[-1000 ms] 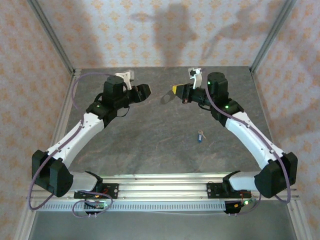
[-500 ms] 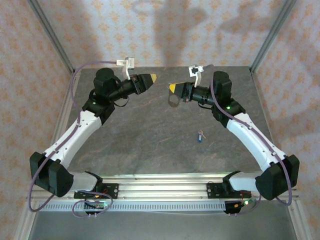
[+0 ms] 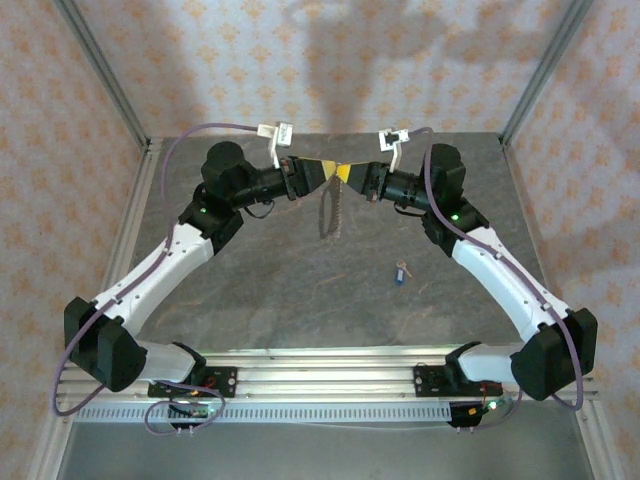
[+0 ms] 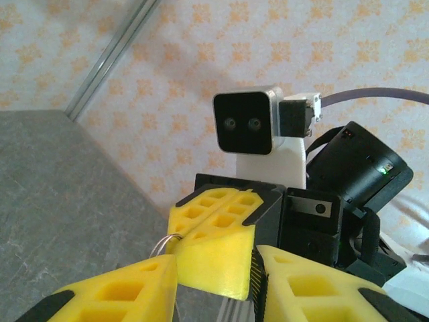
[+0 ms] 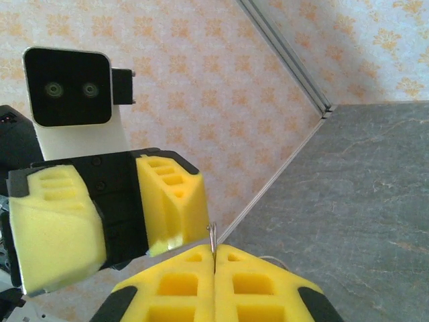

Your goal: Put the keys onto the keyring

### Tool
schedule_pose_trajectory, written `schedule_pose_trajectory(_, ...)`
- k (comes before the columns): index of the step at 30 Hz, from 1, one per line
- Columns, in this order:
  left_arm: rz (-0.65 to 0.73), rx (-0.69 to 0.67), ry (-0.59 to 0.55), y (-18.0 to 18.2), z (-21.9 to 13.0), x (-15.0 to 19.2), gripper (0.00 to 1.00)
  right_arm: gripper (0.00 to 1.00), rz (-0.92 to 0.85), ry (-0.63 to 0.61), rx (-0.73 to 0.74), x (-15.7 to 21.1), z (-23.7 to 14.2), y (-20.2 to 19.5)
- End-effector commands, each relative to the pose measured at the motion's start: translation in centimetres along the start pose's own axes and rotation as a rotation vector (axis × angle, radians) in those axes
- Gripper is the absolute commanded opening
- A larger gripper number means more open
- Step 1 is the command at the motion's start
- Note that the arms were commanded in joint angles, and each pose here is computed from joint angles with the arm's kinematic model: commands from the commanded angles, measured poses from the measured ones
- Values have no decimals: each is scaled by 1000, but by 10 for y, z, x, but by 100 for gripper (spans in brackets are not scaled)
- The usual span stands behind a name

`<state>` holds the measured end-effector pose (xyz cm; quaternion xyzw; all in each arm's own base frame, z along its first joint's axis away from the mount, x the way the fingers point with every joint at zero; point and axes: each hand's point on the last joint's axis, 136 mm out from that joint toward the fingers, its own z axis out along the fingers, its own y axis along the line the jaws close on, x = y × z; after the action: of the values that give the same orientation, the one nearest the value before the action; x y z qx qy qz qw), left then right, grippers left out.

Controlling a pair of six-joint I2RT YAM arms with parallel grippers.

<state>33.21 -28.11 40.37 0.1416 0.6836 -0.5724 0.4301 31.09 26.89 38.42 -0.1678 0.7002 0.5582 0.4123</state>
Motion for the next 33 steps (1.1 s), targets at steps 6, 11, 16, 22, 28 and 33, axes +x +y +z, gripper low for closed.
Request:
schedule_pose_trajectory(6,22,18,-4,-1,7,3,35,0,-60,-49,-66,-11,-11,26)
schedule_pose_trajectory(11,22,0,-4,3,8,4,36,0,-58,-52,-63,-10,-12,25)
schedule_pose_trajectory(16,17,-15,-3,8,9,6,38,0,-59,-52,-65,-9,-12,24)
schedule_pose_trajectory(22,29,-75,-42,17,3,4,43,0,-61,-48,-54,-7,-13,22)
schedule_pose_trajectory(28,24,-105,-72,23,1,1,45,0,-60,-47,-55,-5,-15,23)
schedule_pose_trajectory(33,13,-69,-71,19,5,1,45,0,-61,-48,-60,-5,-15,25)
